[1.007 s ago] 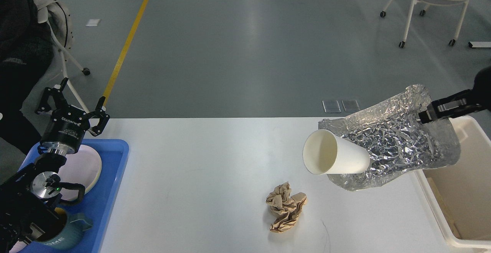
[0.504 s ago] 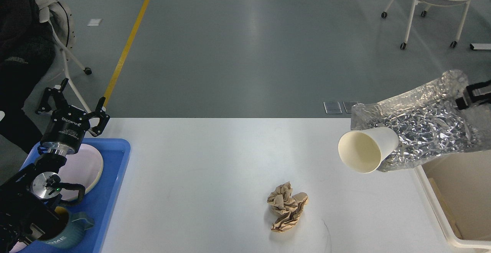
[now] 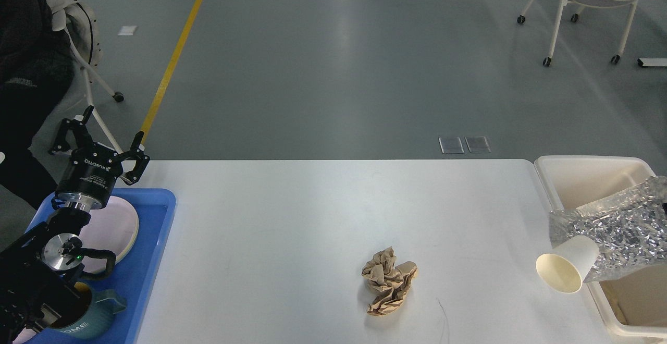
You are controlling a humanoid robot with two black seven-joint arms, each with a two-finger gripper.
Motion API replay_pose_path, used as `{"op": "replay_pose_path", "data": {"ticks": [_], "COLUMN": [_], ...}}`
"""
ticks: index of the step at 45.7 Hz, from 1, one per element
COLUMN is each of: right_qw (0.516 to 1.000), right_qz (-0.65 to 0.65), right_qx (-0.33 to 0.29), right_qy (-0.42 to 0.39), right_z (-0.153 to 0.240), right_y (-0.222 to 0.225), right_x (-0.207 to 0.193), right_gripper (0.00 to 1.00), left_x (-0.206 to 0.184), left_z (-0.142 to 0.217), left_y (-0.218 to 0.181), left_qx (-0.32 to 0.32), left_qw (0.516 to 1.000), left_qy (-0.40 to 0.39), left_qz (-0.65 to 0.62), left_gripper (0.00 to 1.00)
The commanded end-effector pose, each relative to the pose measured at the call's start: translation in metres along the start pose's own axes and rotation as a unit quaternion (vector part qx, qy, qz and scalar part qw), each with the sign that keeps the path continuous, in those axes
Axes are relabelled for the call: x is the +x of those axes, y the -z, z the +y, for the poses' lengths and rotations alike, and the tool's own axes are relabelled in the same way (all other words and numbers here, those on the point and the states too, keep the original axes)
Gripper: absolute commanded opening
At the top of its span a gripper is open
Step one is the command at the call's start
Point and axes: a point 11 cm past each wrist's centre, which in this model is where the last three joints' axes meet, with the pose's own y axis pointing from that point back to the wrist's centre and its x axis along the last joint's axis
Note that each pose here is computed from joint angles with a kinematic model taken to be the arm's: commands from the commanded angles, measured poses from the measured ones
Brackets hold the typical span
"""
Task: Tidy desktop
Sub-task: 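Lower the foil and cup into the white bin and release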
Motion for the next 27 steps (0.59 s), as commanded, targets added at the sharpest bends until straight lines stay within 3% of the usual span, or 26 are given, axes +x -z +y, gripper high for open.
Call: {"op": "replay_pose_path", "data": {"ticks": [1, 14, 27], "right_qw": [1.000, 0.998, 0.994], "right_qz": [0.023, 0.042, 0.053], "right_qx": [0.000, -0.053, -0.099], "right_qy": [-0.011, 0.011, 0.007], "right_z": [-0.031, -0.041, -0.024], "right_y": [0.007, 0.003, -0.024], "right_x": [-0.020, -0.034, -0.021], "right_gripper": [0.00, 0.00, 0.00], "left_x": [0.000, 0.000, 0.000], "left_z": [0.000, 0.000, 0.000], "left_y": [0.000, 0.000, 0.000], "left_qx": [0.000, 0.000, 0.000], "left_qw": [1.000, 1.000, 1.000], "left_qy": [-0.001, -0.001, -0.001], "left_qz": [0.000, -0.001, 0.000], "left_gripper": [1.00, 1.00, 1.00]}}
